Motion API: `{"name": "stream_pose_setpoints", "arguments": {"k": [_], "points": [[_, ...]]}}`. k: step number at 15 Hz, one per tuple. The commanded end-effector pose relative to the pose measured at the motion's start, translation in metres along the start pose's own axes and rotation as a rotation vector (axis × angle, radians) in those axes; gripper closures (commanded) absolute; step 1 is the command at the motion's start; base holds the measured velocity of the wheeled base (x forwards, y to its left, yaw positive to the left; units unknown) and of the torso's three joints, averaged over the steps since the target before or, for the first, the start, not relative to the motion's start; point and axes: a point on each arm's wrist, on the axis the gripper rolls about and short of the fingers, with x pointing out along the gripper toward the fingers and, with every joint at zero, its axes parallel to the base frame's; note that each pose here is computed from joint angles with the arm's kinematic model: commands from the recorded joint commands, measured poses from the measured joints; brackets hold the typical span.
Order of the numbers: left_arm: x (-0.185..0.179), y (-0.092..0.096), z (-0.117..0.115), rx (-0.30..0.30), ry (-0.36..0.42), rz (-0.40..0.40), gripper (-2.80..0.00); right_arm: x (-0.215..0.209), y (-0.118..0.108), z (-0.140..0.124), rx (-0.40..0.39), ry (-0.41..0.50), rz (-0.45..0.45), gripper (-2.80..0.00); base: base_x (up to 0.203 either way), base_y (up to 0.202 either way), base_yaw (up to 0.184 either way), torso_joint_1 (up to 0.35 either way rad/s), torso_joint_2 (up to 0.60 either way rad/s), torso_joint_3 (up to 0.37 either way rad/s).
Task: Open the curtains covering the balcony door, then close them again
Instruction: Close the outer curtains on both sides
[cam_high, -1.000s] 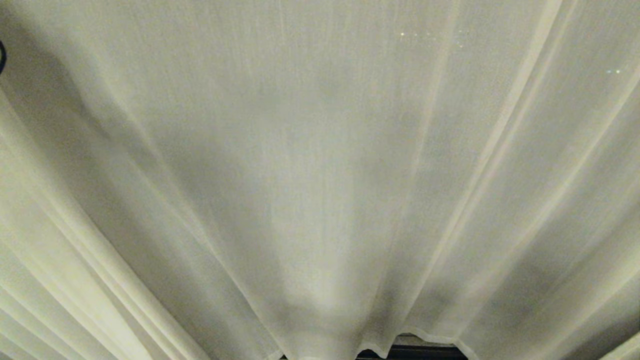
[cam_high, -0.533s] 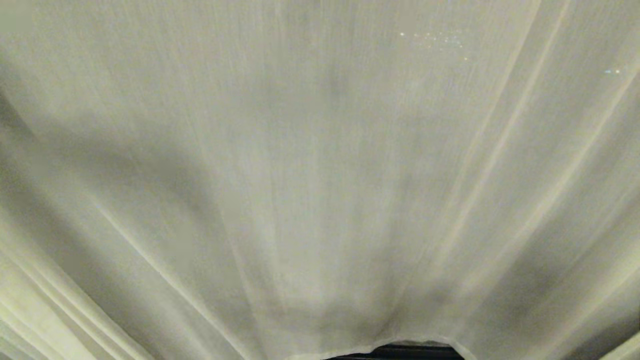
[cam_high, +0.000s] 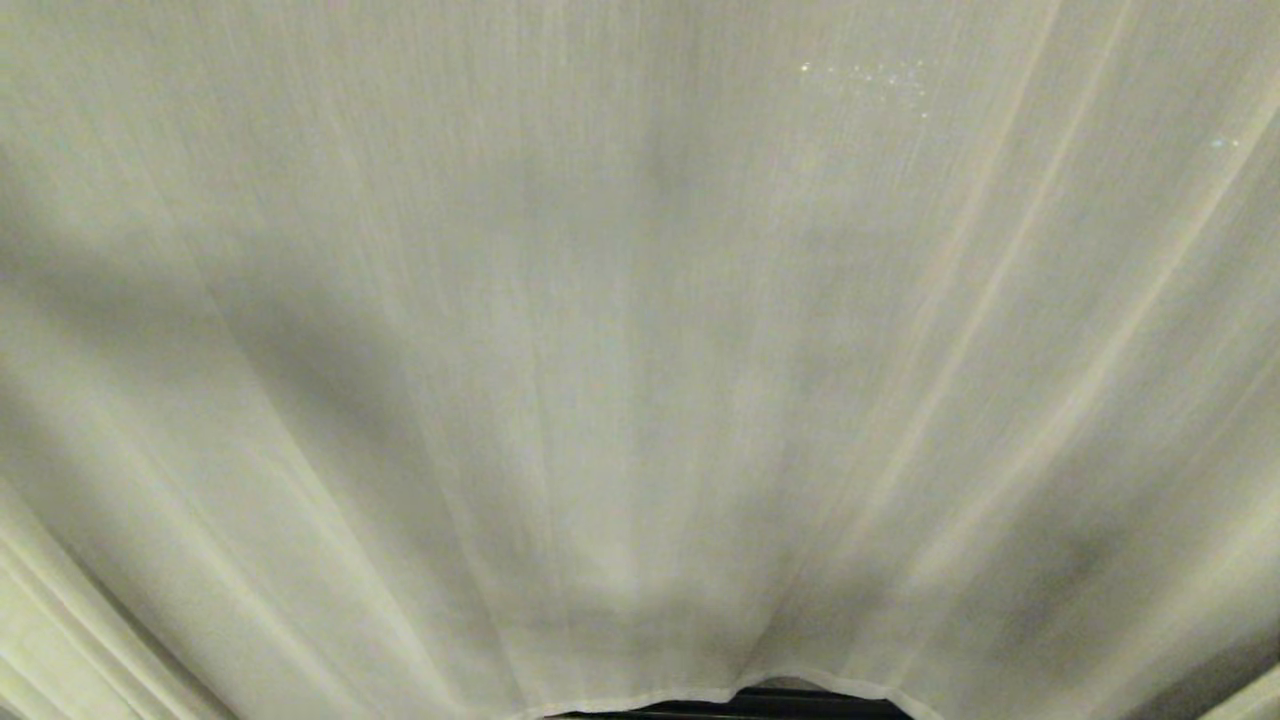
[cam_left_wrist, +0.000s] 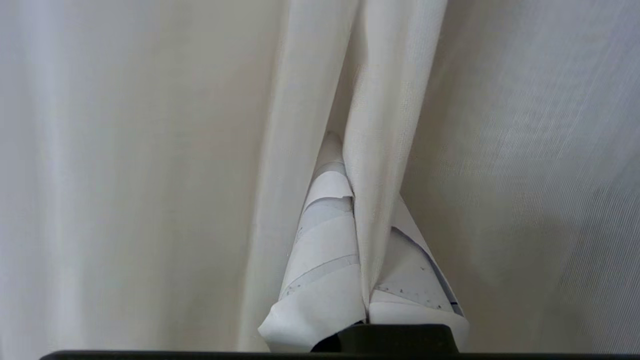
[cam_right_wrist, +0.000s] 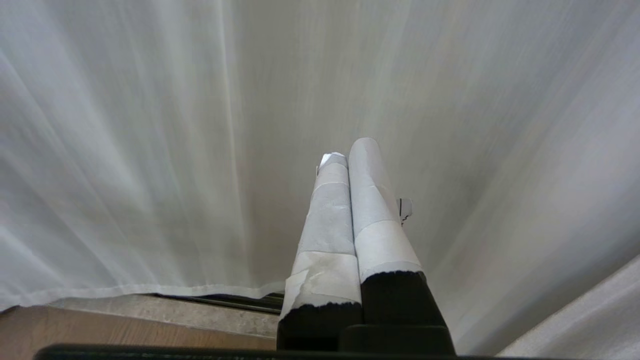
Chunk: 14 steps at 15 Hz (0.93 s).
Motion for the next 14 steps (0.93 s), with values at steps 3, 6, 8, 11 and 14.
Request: {"name": "stream_pose_setpoints", "arguments": {"k": [3, 6, 8, 11, 14], "points": [[-0.018, -0.037, 0.042, -0.027, -0.074, -0.093, 0.0, 0.0, 0.0, 0.0, -0.001, 0.0, 0.0, 0.0, 0.0, 0.0, 0.0, 0.0, 0.0, 0.0], [-0.037, -0.06, 0.055, -0.06, -0.048, -0.149, 0.0, 0.0, 0.0, 0.0, -0.001, 0.0, 0.001, 0.0, 0.0, 0.0, 0.0, 0.0, 0.0, 0.0], [-0.045, -0.068, 0.06, -0.071, -0.045, -0.17, 0.0, 0.0, 0.0, 0.0, -0.001, 0.001, 0.001, 0.0, 0.0, 0.0, 0.0, 0.0, 0.0, 0.0], [-0.057, -0.075, 0.065, -0.081, -0.036, -0.19, -2.8, 0.0, 0.0, 0.0, -0.001, 0.001, 0.001, 0.0, 0.0, 0.0, 0.0, 0.0, 0.0, 0.0], [-0.077, -0.08, 0.063, -0.092, 0.003, -0.228, -2.8, 0.0, 0.0, 0.0, -0.001, 0.001, 0.001, 0.0, 0.0, 0.0, 0.0, 0.0, 0.0, 0.0]]}}
